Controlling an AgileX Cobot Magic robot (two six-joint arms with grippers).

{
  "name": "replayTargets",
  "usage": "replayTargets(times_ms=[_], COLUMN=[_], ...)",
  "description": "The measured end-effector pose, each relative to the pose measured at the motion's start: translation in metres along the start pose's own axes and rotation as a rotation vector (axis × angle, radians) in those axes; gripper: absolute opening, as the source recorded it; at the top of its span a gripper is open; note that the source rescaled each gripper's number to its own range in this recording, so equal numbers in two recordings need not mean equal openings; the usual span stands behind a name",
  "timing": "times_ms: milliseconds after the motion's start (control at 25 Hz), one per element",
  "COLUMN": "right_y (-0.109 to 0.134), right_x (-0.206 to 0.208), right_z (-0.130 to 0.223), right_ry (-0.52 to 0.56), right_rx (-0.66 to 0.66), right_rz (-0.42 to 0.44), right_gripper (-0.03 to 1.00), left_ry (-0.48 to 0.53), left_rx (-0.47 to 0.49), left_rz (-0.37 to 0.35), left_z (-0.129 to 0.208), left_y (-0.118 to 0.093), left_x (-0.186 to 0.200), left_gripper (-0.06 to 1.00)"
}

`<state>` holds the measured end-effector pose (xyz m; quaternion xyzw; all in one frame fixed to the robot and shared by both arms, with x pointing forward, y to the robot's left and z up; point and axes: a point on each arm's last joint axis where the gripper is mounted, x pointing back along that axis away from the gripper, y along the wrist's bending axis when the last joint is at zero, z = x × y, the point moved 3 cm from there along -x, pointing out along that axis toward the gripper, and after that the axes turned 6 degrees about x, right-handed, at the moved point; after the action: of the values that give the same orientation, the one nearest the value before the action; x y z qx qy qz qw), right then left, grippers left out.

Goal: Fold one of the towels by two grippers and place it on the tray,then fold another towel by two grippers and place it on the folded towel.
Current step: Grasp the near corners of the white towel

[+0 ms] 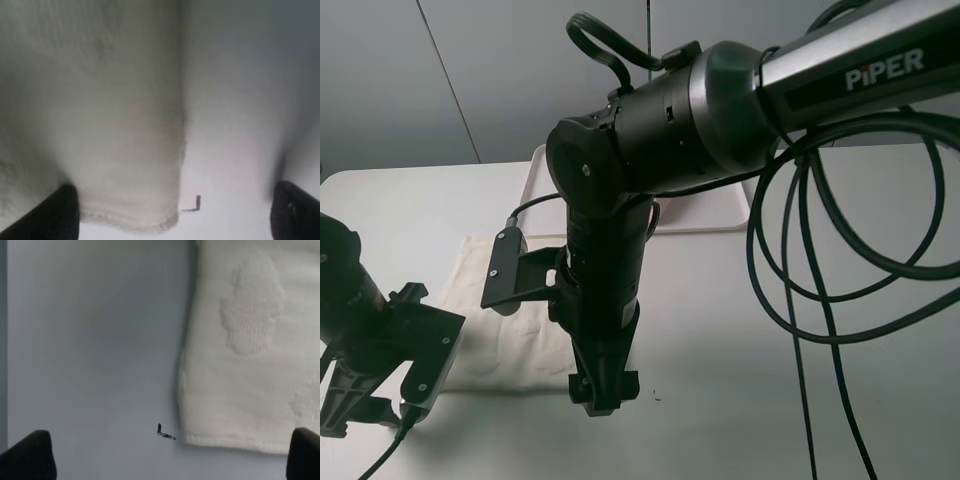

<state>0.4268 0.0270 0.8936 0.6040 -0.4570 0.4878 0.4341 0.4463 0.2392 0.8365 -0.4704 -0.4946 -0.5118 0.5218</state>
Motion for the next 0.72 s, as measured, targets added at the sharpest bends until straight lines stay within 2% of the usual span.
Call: replayTargets(times_ms=[280, 560, 720], right_y=[0.001, -0.001, -0.004], right_x=[-0.003, -0.038, -0.047], right_z=[-0.001, 0.005, 0.006], right_ry=[-0.007, 0.053, 0.056], right_rx=[0.019, 0.006, -0.002], right_rz=[-0.016, -0.076, -0.068], right_gripper=[1.00, 1.00, 1.00], left_ry=[0.000, 0.001, 0.001], left_rx=[0.000, -0.001, -0.001], left_rz=[0.000, 0.000, 0.000], left_z=[0.000, 0.000, 0.000], left_y=[0.000, 0.000, 0.000], left_x=[0.000, 0.000, 0.000], left_gripper=[0.99, 0.99, 0.99])
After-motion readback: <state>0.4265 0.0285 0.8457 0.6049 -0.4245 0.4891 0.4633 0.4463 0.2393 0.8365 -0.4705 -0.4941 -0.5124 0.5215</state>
